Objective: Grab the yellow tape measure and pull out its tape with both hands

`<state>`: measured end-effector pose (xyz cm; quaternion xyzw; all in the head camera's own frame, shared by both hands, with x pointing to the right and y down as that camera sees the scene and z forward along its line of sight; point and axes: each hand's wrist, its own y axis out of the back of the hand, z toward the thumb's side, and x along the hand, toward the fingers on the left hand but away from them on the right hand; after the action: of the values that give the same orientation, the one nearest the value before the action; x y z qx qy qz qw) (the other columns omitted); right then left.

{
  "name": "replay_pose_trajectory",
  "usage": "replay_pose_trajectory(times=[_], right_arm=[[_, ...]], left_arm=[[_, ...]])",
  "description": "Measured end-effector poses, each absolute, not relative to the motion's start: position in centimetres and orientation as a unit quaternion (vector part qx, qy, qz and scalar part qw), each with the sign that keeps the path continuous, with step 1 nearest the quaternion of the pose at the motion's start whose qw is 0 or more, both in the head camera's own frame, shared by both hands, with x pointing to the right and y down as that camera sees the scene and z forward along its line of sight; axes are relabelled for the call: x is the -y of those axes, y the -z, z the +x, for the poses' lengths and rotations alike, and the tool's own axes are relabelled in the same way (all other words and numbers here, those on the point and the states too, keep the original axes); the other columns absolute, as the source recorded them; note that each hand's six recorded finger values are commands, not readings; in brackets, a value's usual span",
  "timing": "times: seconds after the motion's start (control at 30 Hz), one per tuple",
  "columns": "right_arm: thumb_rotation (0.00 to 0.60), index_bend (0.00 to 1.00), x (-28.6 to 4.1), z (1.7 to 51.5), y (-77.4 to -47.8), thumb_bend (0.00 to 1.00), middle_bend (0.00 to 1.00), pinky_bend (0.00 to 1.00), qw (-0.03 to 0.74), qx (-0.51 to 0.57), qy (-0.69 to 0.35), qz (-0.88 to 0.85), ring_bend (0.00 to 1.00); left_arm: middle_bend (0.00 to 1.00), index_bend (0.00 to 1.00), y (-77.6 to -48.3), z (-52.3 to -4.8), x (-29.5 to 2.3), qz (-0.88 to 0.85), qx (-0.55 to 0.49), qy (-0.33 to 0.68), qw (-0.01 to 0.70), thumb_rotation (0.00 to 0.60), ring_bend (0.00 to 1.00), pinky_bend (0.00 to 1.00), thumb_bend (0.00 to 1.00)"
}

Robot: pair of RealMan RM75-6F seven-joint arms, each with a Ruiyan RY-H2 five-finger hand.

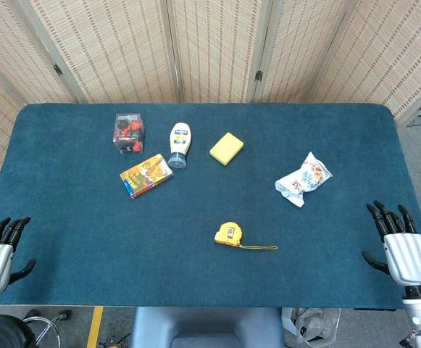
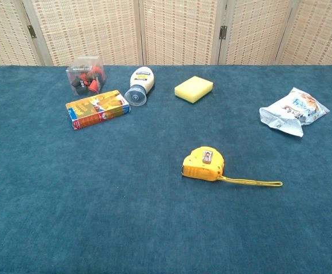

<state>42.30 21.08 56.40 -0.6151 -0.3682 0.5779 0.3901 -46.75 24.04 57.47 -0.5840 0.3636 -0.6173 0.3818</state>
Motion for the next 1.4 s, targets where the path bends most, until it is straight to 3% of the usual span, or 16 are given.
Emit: replay_pose_trajectory(times=[0.57, 0.93, 1.2, 1.4], right_arm=[[0.600, 0.06, -21.5, 41.3, -56.0, 0.22, 0.12, 0.04, 0.372, 0.371, -0.558, -0.643, 0.20], [0.600, 0.05, -20.6, 36.2, -57.5, 0.22, 0.17, 0.06, 0.381, 0.333, -0.522, -0.687, 0.27], [0.600, 0.00, -19.8, 31.4, -60.4, 0.22, 0.14, 0.06, 0.365, 0.289, -0.509, -0.724, 0.20], [0.600, 0.00, -19.1, 28.3, -62.1, 0.22, 0.03, 0.06, 0.362, 0.264, -0.496, -0.744, 0.10]], left_arm=[[0.21, 0.14, -57.3, -46.6, -24.1, -0.583, -0.370, 0.612, 0.385, 0.600, 0.12, 0.06, 0.28], [0.21, 0.14, -57.0, -46.2, -23.8, -0.586, -0.370, 0.607, 0.389, 0.600, 0.12, 0.06, 0.29], [0.21, 0.14, -57.1, -46.1, -23.7, -0.589, -0.367, 0.605, 0.391, 0.600, 0.12, 0.06, 0.28], [0.21, 0.14, -56.8, -46.3, -23.8, -0.587, -0.369, 0.605, 0.392, 0.600, 0.12, 0.06, 0.28]])
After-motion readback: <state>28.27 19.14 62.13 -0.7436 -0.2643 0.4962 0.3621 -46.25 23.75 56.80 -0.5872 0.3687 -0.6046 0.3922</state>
